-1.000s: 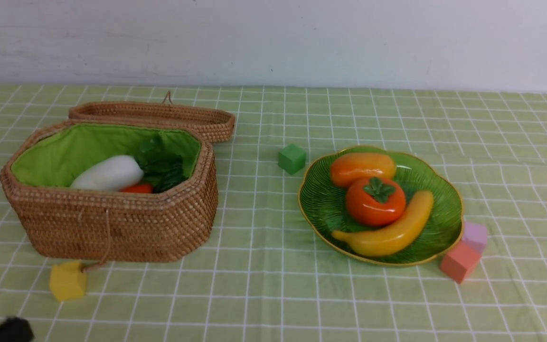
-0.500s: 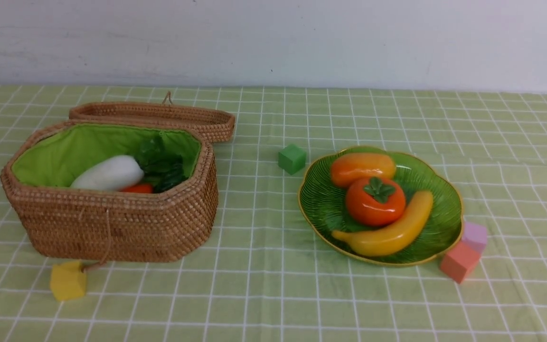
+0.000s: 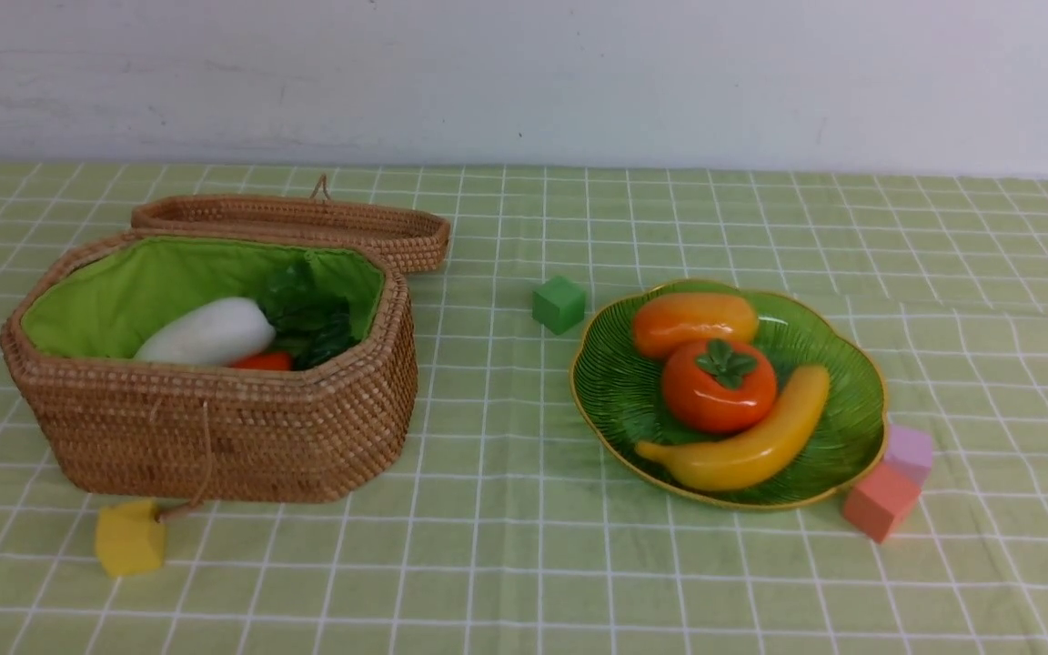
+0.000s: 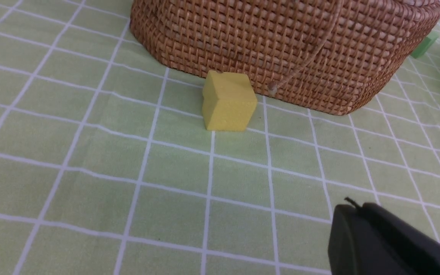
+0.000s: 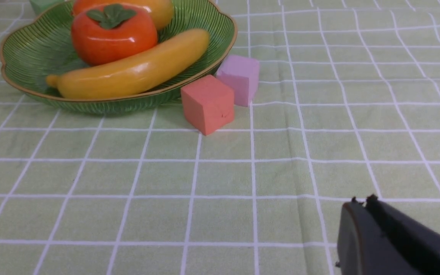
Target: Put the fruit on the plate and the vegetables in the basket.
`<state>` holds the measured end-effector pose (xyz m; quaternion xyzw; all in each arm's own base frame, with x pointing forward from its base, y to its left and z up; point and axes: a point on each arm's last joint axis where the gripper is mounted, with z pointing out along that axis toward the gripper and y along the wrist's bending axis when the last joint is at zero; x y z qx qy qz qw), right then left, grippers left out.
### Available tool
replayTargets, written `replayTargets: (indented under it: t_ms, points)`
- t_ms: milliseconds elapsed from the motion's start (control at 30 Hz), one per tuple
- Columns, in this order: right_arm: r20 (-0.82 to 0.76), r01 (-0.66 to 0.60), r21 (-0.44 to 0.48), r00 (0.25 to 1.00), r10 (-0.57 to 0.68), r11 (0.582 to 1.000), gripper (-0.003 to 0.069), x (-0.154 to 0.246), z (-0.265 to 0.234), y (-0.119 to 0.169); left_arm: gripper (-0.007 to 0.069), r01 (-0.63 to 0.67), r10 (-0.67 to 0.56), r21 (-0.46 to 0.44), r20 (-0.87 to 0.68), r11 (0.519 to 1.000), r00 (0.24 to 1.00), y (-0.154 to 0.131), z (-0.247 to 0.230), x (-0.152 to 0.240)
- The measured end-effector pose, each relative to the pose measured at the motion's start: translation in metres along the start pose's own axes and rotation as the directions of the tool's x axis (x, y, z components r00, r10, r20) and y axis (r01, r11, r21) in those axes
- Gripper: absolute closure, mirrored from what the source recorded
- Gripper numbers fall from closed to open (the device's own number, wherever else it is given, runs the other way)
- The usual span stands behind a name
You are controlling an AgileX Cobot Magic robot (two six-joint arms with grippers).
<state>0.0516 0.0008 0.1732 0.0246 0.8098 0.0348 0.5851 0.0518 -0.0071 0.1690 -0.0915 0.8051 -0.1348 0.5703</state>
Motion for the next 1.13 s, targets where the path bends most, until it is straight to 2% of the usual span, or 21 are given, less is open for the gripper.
replayTargets:
  t_ms: [1133]
  points:
    - [0.0, 0.0, 0.0, 1.0, 0.0, 1.0, 0.061, 0.0, 0.0, 0.0, 0.0627, 0.0, 0.0, 0.0, 0.0, 1.0, 1.0, 0.0, 0.0, 0.0]
